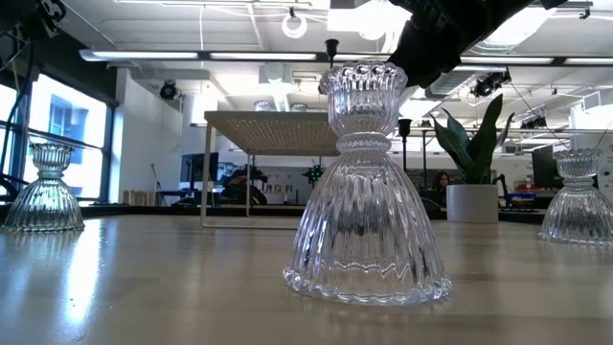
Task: Pick & Place candle stick holders
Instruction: Put the bottom black candle holder on the shelf aligned with the other black candle holder
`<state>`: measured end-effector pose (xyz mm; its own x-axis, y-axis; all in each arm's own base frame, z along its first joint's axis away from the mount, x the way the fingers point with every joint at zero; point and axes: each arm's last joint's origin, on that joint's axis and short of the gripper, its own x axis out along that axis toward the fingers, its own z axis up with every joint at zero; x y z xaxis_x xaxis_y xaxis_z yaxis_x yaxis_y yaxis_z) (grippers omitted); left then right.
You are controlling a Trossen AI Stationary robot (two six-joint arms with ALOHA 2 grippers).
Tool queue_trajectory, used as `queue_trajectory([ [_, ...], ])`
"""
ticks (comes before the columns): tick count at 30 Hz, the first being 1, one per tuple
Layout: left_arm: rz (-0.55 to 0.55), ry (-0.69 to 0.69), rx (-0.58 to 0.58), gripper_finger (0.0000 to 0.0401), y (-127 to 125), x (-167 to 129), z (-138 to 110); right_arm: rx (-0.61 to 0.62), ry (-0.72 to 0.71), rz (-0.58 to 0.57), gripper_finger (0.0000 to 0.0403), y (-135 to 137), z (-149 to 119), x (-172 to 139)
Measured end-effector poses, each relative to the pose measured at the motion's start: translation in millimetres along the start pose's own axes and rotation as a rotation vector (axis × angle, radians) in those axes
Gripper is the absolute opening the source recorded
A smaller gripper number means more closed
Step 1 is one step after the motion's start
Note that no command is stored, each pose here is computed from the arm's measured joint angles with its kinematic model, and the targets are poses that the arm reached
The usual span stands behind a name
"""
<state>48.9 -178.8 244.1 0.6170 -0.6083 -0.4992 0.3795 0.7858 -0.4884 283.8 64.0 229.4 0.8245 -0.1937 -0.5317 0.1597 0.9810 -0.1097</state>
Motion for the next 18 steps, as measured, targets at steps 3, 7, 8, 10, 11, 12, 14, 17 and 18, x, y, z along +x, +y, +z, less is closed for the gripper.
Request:
queue_trajectory([
  [3,-0.024,0.031,-0.030,0.0146,-0.8,-0.1,-0.9,0.000,0.000,0.000,0.0001,0.0,0.0,0.0],
  [7,-0.034,0.047,-0.055,0.0146,-1.0,0.0,-1.4,0.000,0.000,0.000,0.0001,0.0,0.0,0.0],
  [8,-0.031,0.044,-0.055,0.0146,-0.9,0.0,-1.3,0.000,0.000,0.000,0.0001,0.0,0.0,0.0],
  [10,-0.017,0.024,-0.040,0.0146,-0.4,0.0,-0.8,0.000,0.000,0.000,0.0001,0.0,0.0,0.0],
  [11,-0.008,0.012,-0.032,0.0146,-0.2,0.0,-0.4,0.000,0.000,0.000,0.0001,0.0,0.0,0.0],
  [12,-0.003,0.004,-0.020,0.0146,-0.1,0.0,-0.2,0.000,0.000,0.000,0.0002,0.0,0.0,0.0],
  [14,0.003,-0.006,0.003,0.0146,0.1,0.0,0.1,-0.001,0.000,0.000,0.0002,0.0,0.0,0.0],
  [17,0.024,-0.040,0.028,0.0146,0.4,0.0,1.2,-0.003,0.000,0.000,0.0001,0.0,0.0,0.0],
  [18,0.025,-0.049,0.034,0.0146,0.2,0.0,1.7,-0.004,0.000,0.000,0.0001,0.0,0.0,0.0],
])
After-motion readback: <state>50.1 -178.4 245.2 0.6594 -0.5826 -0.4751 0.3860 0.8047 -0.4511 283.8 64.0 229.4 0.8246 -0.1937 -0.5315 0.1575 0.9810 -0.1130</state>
